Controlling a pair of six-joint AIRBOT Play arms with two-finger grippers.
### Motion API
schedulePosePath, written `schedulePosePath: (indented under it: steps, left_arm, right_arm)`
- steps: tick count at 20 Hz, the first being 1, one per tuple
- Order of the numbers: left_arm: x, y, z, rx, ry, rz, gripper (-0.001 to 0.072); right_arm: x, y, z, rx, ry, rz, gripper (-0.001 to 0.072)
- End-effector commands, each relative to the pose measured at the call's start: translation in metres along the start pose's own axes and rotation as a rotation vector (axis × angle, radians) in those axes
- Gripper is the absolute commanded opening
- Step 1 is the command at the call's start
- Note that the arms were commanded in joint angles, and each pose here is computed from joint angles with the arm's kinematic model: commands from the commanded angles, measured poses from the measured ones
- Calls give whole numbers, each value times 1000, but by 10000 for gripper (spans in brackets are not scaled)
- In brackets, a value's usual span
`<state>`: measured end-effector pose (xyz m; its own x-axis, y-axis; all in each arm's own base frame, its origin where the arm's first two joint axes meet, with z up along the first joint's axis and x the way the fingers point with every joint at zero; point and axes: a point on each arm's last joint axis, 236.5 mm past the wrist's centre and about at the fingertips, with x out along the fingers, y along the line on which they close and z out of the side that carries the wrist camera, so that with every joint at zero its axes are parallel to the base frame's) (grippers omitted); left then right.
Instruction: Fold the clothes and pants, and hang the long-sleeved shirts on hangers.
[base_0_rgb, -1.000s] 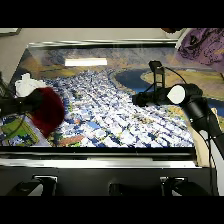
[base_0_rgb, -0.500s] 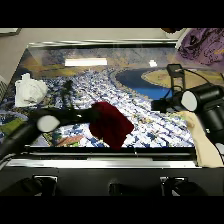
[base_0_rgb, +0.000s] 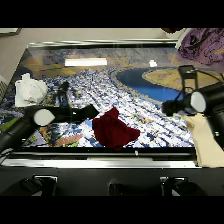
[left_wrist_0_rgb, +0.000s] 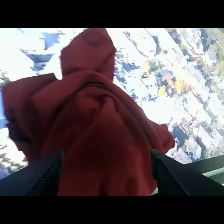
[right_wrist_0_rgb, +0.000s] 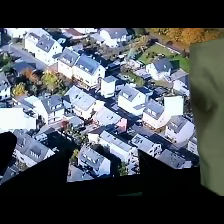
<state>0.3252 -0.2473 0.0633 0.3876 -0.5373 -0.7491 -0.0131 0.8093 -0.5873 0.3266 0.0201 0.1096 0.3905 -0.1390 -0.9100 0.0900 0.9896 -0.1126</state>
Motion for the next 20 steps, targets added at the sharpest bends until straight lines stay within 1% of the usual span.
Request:
schedulePosePath:
  steps: [1, 3, 4, 5, 7, 9, 12, 18, 19, 20]
  left_arm:
    - [-37, 21, 13, 26, -25, 25, 608]
    - [-42, 24, 21, 16, -49, 26, 607]
    - [-42, 25, 22, 13, -51, 27, 607]
    - [-41, 25, 22, 13, -51, 27, 607]
    - [-41, 25, 23, 13, -54, 25, 607]
    - [-41, 25, 23, 13, -54, 26, 607]
    - [-41, 25, 23, 13, -54, 26, 607]
    - [-41, 25, 22, 12, -54, 26, 607]
    - [-41, 25, 22, 11, -52, 27, 607]
    - [-41, 26, 20, -12, -44, 30, 608]
  right_arm:
    - [30, -5, -5, 278, 94, 209, 482]
    - [63, 26, -31, 435, 256, 519, 481]
    - [75, 38, -45, 492, 309, 612, 482]
    - [87, 50, -61, 535, 360, 669, 495]
    - [108, 70, -93, 584, 448, 707, 595]
    - [121, 92, -108, 573, 462, 752, 593]
    - [134, 116, -104, 548, 420, 777, 593]
    - [155, 152, -123, 537, 505, 769, 589]
    - [159, 154, -123, 540, 502, 765, 580]
    - [162, 156, -122, 540, 494, 758, 554]
